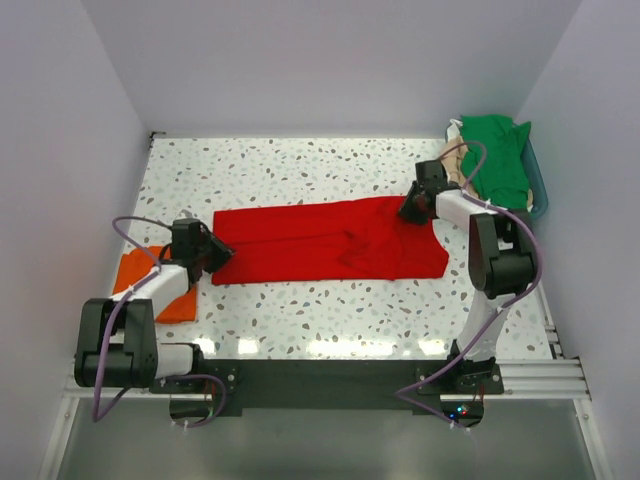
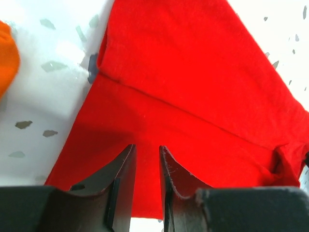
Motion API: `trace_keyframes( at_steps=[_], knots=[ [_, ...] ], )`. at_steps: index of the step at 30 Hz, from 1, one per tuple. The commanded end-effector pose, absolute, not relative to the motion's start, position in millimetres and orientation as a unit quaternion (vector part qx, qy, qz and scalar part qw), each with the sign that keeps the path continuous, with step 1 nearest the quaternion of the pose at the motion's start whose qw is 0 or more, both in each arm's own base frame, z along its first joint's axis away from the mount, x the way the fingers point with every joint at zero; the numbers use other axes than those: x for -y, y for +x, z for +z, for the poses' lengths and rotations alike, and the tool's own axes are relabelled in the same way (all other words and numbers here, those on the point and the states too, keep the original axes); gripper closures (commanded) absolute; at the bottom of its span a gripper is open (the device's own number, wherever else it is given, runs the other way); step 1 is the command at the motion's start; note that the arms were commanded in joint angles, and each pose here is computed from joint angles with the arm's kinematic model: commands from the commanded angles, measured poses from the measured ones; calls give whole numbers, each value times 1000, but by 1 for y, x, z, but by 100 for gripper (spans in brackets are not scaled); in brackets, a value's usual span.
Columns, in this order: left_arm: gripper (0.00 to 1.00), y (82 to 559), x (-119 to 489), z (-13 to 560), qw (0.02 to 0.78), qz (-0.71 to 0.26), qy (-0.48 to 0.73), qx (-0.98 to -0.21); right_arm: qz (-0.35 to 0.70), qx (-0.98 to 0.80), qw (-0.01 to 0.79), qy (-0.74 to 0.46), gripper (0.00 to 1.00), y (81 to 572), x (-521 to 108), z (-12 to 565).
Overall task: Fold and stack the t-shirts
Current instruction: Fold the tshirt
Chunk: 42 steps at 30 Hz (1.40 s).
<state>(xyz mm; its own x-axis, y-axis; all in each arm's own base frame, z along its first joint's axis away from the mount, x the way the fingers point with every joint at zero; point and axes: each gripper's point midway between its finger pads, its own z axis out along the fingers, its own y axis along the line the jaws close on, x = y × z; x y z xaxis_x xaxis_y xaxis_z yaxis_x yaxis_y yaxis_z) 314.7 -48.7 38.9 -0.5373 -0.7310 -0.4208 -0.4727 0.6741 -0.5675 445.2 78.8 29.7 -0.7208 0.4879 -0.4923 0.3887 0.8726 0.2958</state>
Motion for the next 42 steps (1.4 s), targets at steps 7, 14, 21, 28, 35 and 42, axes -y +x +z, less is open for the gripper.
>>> trace_keyframes(
  at_steps=[7, 14, 21, 28, 35, 42],
  knots=[
    [71, 311, 48, 15, 318, -175, -365, -857, 79, -913, 324, 236, 92, 469, -73, 61],
    [72, 300, 40, -6, 295, -141, -382, -864, 55, -909, 347, 223, 97, 478, -63, 88],
    [72, 292, 35, -13, 286, -122, -393, -865, 20, -914, 344, 216, 97, 484, -50, 87],
    [71, 293, 37, -1, 296, -134, -389, -862, 10, -917, 329, 226, 82, 479, -37, 74],
    [59, 308, 46, 30, 330, -171, -356, -857, 44, -912, 345, 219, 48, 449, -43, 105],
    [54, 318, 53, 67, 359, -200, -333, -849, 114, -917, 322, 206, 52, 360, -67, 89]
  ],
)
